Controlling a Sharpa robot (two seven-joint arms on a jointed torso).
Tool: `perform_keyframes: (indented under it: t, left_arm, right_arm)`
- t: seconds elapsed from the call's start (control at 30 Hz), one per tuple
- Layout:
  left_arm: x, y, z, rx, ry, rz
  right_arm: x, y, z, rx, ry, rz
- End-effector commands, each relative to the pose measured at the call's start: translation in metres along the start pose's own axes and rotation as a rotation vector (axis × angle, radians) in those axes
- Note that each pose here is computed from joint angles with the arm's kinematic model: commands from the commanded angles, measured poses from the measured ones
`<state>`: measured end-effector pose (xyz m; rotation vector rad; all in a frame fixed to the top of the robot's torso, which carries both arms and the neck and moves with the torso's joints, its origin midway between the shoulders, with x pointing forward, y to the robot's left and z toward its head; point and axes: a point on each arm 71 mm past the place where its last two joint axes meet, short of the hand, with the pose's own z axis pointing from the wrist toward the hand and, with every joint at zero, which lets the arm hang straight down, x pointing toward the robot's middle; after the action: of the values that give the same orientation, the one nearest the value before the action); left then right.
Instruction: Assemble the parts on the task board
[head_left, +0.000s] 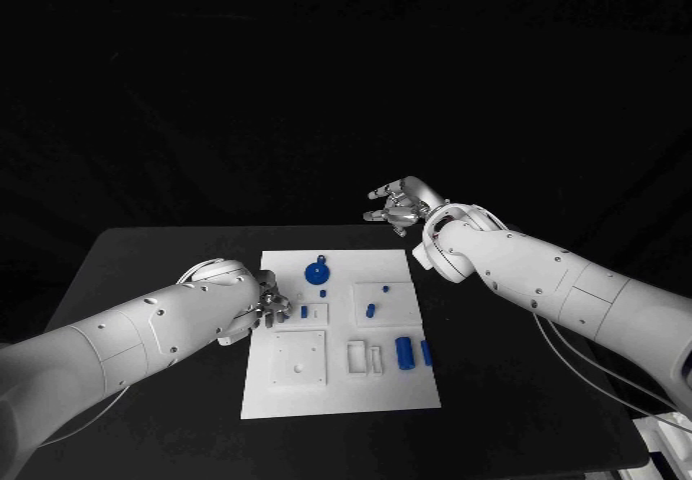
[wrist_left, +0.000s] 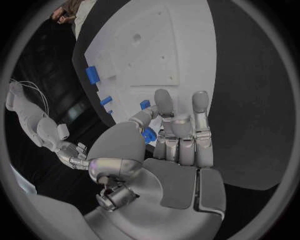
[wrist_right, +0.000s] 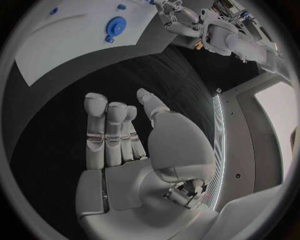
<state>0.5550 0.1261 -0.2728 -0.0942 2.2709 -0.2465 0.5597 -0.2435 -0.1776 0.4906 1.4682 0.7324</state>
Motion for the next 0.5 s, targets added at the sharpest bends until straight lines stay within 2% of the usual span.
perform_keyframes:
  t: [0.03,0.5]
  left_arm:
    - [0.0119,0.0064,0.0031,-0.033,0.047,0.021]
    - [0.0086,0.0125,0.0045,-0.053,0.023,0.007]
  right_arm:
    - [0.0011,0.0011,-0.0001,-0.009,0.012,0.000]
    - [0.0004,0.0006,-0.0003,-0.009,0.010,0.000]
